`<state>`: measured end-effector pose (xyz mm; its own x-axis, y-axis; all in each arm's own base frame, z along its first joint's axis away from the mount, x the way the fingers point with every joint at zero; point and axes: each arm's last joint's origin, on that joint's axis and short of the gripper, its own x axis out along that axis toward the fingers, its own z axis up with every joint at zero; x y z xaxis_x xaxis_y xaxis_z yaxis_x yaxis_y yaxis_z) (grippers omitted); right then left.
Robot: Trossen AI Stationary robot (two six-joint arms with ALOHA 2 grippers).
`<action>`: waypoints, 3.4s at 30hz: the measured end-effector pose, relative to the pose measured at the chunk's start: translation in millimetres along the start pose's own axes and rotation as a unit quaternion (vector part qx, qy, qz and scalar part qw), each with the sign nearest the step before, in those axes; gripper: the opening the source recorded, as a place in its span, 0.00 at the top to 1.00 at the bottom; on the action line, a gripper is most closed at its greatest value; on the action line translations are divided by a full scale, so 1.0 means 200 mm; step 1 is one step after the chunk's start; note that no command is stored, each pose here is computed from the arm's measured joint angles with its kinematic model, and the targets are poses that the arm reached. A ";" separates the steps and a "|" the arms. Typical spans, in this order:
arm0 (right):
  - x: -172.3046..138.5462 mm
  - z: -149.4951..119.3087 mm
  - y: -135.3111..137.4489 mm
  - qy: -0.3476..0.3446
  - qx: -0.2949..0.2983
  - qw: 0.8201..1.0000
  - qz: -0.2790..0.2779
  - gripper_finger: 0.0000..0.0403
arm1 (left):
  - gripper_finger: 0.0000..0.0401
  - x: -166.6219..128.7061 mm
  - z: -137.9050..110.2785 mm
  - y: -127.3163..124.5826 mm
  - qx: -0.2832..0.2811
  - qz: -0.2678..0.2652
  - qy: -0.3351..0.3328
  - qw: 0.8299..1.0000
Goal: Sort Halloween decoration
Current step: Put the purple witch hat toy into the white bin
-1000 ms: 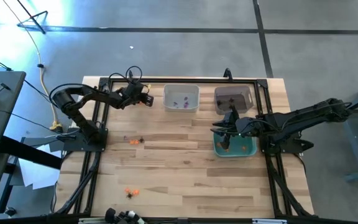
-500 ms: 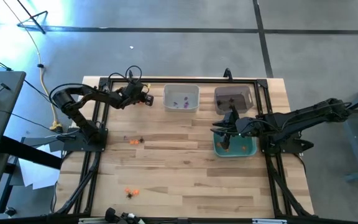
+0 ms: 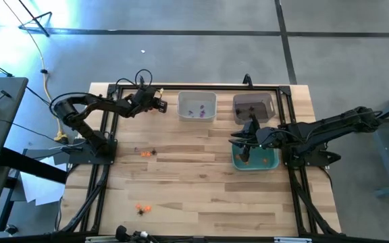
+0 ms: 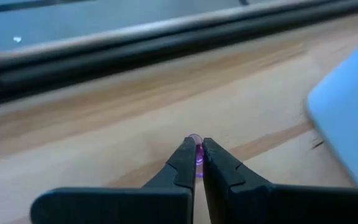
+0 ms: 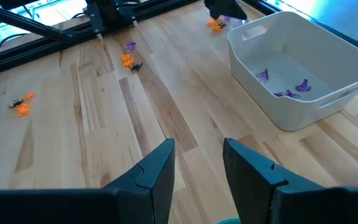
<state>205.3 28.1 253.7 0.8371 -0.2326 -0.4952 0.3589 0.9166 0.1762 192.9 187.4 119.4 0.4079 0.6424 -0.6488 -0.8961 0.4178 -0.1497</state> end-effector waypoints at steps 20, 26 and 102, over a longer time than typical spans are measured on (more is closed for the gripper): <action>0.00 0.00 0.00 0.000 0.000 1.000 0.000 0.67 | 1.00 -0.35 0.27 -0.37 0.041 -0.155 -0.142 0.977; 0.00 0.00 0.00 0.000 0.000 1.000 0.000 0.67 | 1.00 -0.24 0.30 -0.48 0.056 -0.156 -0.122 0.979; 0.00 0.00 0.00 0.001 0.000 1.000 -0.001 0.67 | 0.71 -0.19 -0.08 0.03 0.040 0.105 0.029 0.993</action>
<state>205.2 28.0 253.5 0.8356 -0.2330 -0.4975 0.3597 0.9165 0.1749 168.8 155.1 130.5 0.2013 0.6840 -0.7012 -0.9427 0.3297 0.0510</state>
